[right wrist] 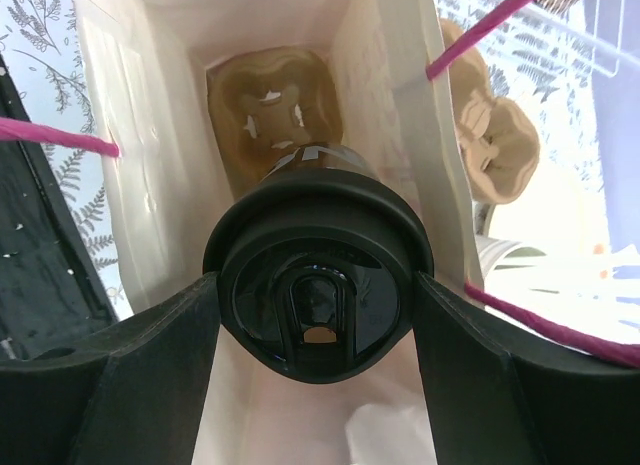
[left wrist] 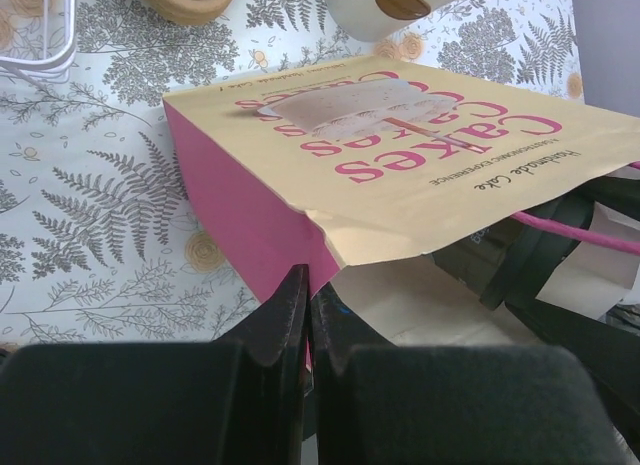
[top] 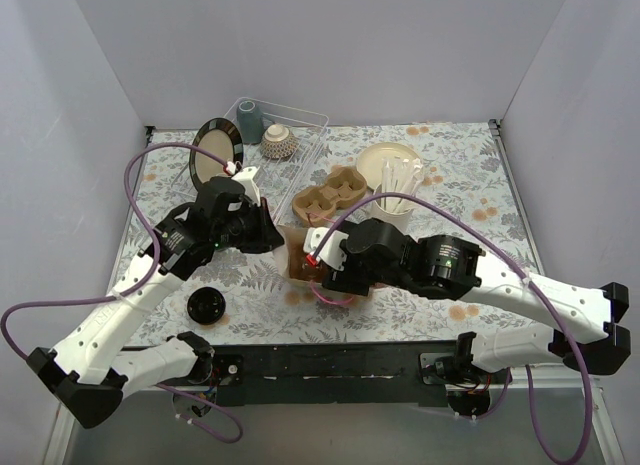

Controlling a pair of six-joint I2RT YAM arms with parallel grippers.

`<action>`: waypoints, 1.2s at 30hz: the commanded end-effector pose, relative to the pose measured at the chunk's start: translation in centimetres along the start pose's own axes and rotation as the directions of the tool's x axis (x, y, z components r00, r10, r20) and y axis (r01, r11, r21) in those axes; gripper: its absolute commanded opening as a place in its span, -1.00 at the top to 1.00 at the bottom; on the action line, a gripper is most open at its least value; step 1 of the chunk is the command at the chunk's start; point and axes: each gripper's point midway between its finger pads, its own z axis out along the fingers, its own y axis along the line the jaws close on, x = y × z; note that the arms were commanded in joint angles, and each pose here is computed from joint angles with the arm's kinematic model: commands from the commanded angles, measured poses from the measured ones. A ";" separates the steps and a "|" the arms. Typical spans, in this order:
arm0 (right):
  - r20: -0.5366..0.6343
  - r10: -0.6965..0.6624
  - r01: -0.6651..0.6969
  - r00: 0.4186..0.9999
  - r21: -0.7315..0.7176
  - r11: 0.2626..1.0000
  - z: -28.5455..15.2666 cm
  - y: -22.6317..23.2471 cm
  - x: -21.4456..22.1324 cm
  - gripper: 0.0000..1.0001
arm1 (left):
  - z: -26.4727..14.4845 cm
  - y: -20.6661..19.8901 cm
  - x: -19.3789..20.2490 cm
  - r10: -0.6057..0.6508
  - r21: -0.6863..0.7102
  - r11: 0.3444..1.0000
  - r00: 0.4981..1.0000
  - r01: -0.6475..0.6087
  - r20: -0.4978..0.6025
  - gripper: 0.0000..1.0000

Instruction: Pack the takeout coffee

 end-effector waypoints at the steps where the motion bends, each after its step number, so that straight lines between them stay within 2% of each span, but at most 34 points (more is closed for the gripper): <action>1: 0.054 -0.093 0.091 0.994 0.035 0.995 0.6 -0.5 -2.0 -0.08 | -1.5 0.2 -0.9 0.064 -0.019 0.998 0.997 -0.063 0.051 1.00; 4: 0.045 -0.132 0.130 0.990 0.030 0.991 1.0 -0.2 -2.3 -0.08 | -2.1 0.5 -1.5 0.087 -0.040 0.996 0.993 -0.084 0.080 1.00; 10: 0.016 -0.149 0.149 0.989 -0.023 0.989 2.5 2.0 -2.4 -0.08 | -2.6 0.4 -0.5 0.061 -0.023 0.998 0.997 -0.060 0.050 1.00; 11: 0.021 -0.142 0.142 0.990 -0.028 0.989 2.6 2.3 -2.5 -0.08 | -2.7 0.1 -0.3 0.058 -0.005 0.998 0.997 -0.058 0.047 0.93; 13: 0.037 -0.113 0.114 0.993 -0.023 0.993 2.8 2.8 -3.0 -0.06 | -3.0 0.0 -0.1 0.040 0.004 0.999 0.998 -0.041 0.051 0.49; 15: 0.033 -0.104 0.105 0.994 -0.026 0.994 3.2 3.5 -3.3 -0.04 | -3.1 0.3 0.4 -0.008 -0.017 1.000 0.999 0.009 0.032 0.14; 18: 0.018 -0.096 0.096 0.995 -0.032 0.995 3.7 4.6 -3.3 -0.04 | -3.4 0.6 2.0 -0.070 -0.029 0.997 0.997 0.070 -0.022 0.01; 25: 0.026 -0.083 0.082 0.996 0.024 0.996 4.2 4.3 -3.0 -0.04 | -2.7 1.6 3.8 -0.105 -0.047 0.994 0.993 0.102 -0.060 0.00; 31: -0.001 -0.089 0.089 0.996 0.034 0.995 4.3 4.2 -2.2 -0.05 | -1.1 1.6 4.9 -0.117 -0.044 0.993 0.986 0.113 -0.121 0.10; 36: -0.016 -0.101 0.102 0.995 0.030 0.994 3.8 4.2 -1.2 -0.06 | -1.0 1.7 4.9 -0.103 -0.044 0.994 0.988 0.099 -0.116 0.83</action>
